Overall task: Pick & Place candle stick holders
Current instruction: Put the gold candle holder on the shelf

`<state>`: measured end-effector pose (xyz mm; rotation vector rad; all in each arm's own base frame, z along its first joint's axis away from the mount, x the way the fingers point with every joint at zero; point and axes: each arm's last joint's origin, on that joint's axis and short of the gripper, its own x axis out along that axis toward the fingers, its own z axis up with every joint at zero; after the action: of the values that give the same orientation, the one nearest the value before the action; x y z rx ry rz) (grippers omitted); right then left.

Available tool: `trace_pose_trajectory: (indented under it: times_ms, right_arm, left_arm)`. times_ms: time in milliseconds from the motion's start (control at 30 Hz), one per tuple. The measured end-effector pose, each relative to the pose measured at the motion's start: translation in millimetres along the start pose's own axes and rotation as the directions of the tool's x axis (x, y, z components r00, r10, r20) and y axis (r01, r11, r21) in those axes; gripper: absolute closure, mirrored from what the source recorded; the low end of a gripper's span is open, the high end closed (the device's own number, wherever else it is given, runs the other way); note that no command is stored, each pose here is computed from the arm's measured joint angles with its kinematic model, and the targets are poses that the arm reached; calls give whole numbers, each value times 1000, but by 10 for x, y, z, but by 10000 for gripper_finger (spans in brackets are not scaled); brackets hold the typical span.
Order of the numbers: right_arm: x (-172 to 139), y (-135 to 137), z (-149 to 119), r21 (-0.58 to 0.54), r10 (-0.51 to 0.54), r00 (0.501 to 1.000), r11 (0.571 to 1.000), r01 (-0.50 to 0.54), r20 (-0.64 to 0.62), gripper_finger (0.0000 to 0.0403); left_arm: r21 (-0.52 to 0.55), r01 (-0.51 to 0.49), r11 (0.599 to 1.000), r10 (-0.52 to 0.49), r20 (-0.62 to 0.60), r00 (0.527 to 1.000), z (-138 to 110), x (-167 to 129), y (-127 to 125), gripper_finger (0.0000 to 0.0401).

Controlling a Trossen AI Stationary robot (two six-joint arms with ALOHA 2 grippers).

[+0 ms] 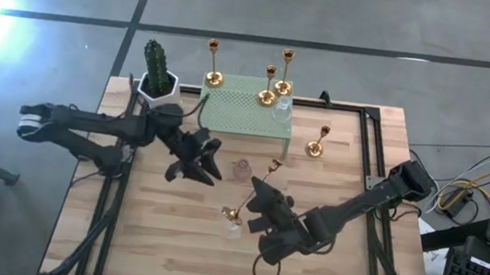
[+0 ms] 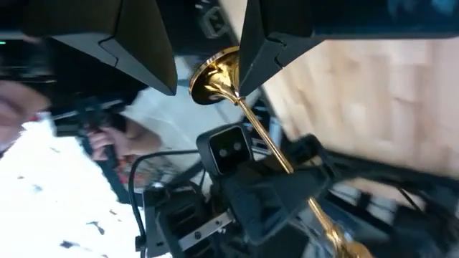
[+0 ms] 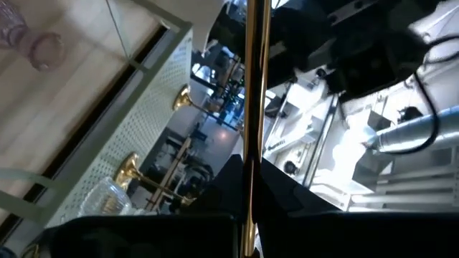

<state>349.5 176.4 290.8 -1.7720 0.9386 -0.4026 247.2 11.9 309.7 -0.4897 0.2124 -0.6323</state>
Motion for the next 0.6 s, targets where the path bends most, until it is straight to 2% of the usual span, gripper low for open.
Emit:
trace_pose_trajectory:
  times_ms: [200,600]
  right_arm:
    - [73,-76,5,-8,2,999,1000,-2,34,394]
    - [159,-178,13,-24,-15,997,1000,17,79,394]
  left_arm:
    - [-110,119,987,-123,-29,992,19,176,175,247]
    - [-205,158,966,-179,-87,980,142,464,428,247]
